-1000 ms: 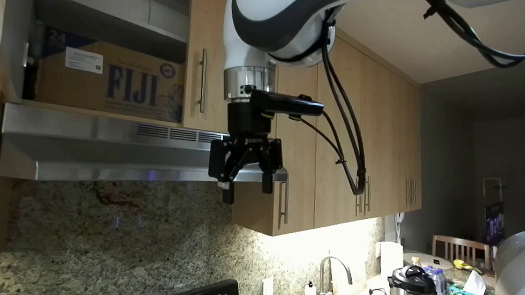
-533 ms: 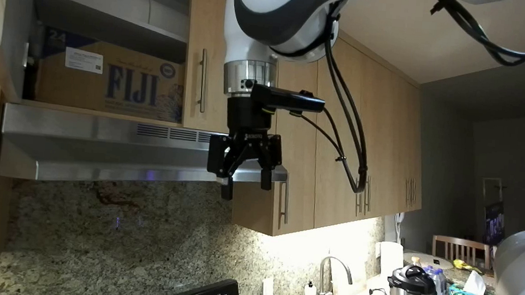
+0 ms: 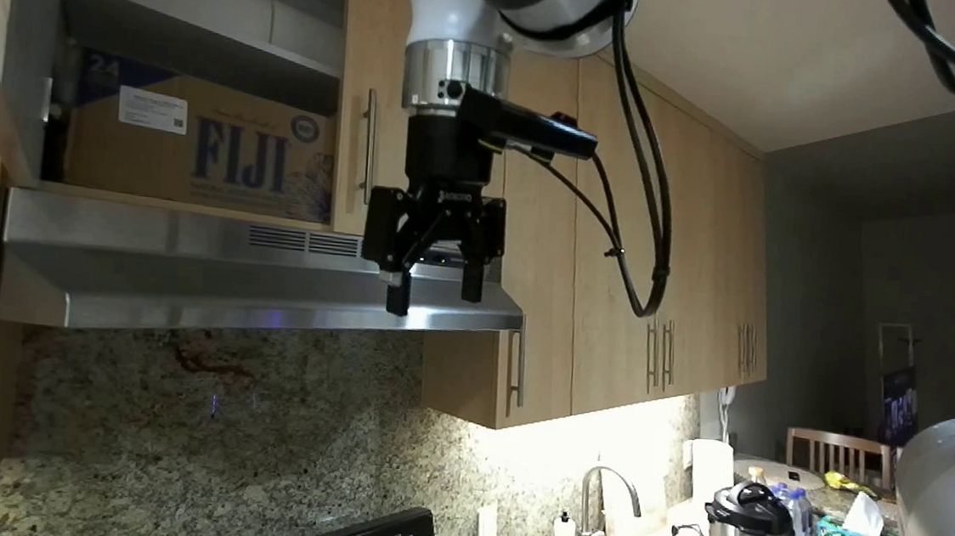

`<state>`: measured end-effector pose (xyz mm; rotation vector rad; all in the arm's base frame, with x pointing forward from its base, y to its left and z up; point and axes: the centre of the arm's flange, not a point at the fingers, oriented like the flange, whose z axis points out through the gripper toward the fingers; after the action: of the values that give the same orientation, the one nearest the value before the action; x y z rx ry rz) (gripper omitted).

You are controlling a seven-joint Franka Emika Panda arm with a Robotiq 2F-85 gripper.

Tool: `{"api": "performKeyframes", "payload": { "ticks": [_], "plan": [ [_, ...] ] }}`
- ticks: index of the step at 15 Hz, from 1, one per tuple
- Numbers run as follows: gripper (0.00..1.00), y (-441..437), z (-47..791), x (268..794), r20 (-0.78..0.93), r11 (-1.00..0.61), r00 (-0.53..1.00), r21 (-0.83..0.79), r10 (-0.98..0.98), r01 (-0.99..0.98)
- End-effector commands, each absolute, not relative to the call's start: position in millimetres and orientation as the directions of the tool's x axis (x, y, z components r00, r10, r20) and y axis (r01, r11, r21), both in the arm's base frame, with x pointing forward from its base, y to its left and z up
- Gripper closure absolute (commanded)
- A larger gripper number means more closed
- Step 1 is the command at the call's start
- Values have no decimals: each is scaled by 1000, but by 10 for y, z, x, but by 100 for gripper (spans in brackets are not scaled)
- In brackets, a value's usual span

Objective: Close the top left cabinet door

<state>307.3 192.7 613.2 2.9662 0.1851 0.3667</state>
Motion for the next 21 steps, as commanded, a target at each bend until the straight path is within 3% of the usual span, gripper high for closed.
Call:
{"api": "performKeyframes", "payload": {
  "ticks": [1, 15, 21],
  "plan": [
    [0, 2096, 6408, 2977, 264, -973, 956, 218, 128, 70],
    [0, 2739, 7446, 2265, 497, -940, 812, 295, 306, 173],
    [0, 3136, 7822, 2068, 645, -902, 633, 343, 429, 262]
  ]
}}
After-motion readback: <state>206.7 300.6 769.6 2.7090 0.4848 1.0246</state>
